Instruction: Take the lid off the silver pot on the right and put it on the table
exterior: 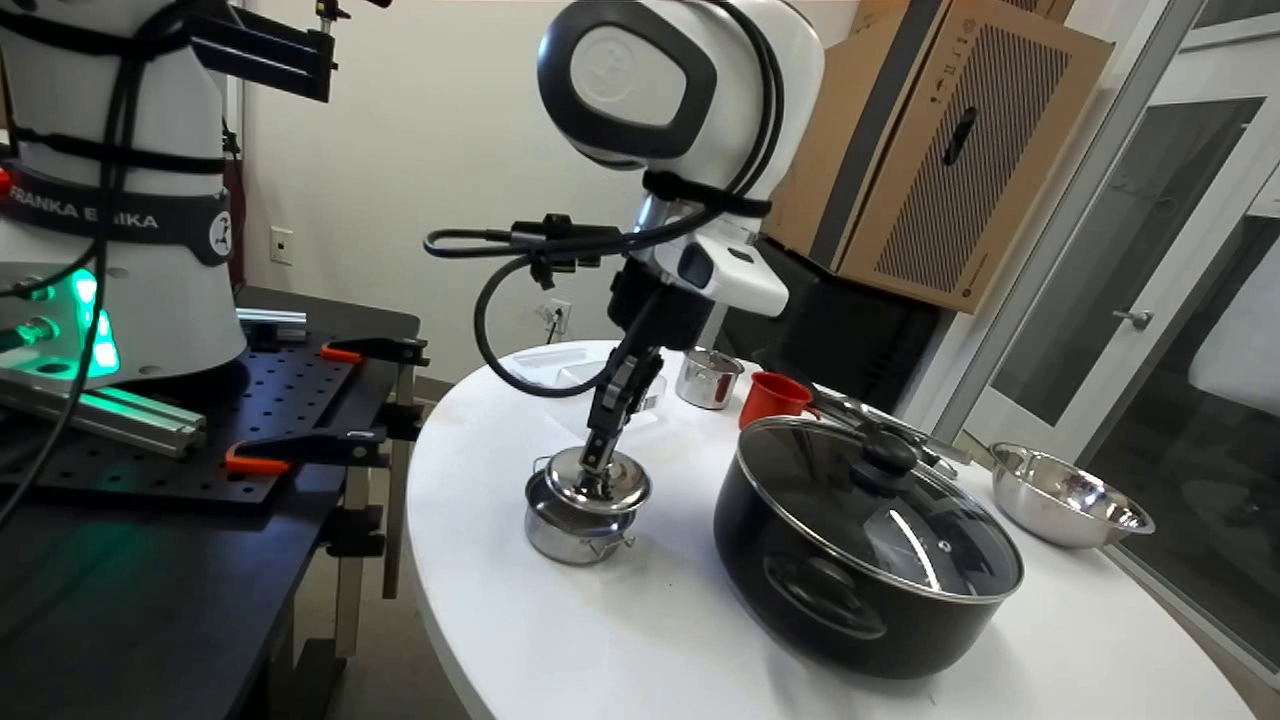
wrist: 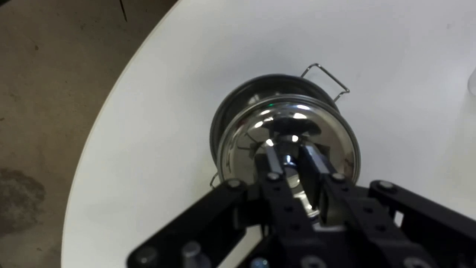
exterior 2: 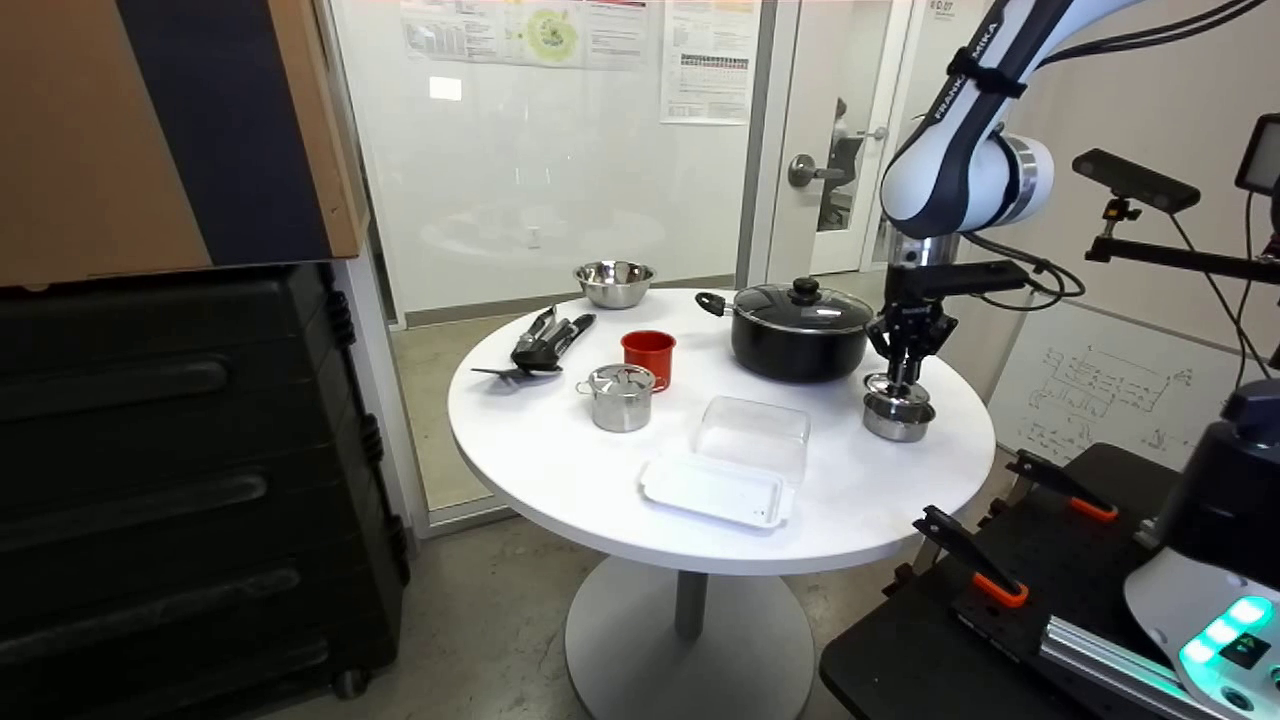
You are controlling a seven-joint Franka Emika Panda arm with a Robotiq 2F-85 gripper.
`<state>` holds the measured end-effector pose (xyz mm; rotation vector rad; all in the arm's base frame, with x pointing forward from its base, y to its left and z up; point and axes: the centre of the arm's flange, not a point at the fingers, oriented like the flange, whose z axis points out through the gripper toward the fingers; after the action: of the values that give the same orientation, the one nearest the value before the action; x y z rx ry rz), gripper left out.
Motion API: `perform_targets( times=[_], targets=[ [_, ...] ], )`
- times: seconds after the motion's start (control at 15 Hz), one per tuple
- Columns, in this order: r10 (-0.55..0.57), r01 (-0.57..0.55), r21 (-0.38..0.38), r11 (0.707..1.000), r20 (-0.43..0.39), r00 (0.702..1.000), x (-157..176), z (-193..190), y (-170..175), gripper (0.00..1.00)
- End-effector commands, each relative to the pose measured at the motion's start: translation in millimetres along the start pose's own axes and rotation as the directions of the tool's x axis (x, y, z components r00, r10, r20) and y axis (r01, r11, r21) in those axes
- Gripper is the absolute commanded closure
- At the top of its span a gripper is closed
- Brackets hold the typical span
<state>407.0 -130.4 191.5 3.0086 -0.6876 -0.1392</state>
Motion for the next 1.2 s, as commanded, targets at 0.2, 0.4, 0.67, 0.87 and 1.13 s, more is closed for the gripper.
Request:
perform_targets(
  times=[0.2,0.4,0.67,0.87,1.13],
  targets=[
    [-0.05,0.05,0.013,0.999,-0.036,0.998,-3,-43,-19,0.95],
    [-0.061,0.061,-0.001,0.998,-0.037,0.997,13,-38,-43,0.95],
    [-0.048,0.047,-0.013,0.999,-0.045,0.998,32,-30,-71,0.95],
    [-0.042,0.041,-0.025,0.999,-0.028,0.999,41,-19,-88,0.95],
    [-0.053,0.053,-0.035,0.998,0.002,0.999,41,-3,-103,0.95]
  ],
)
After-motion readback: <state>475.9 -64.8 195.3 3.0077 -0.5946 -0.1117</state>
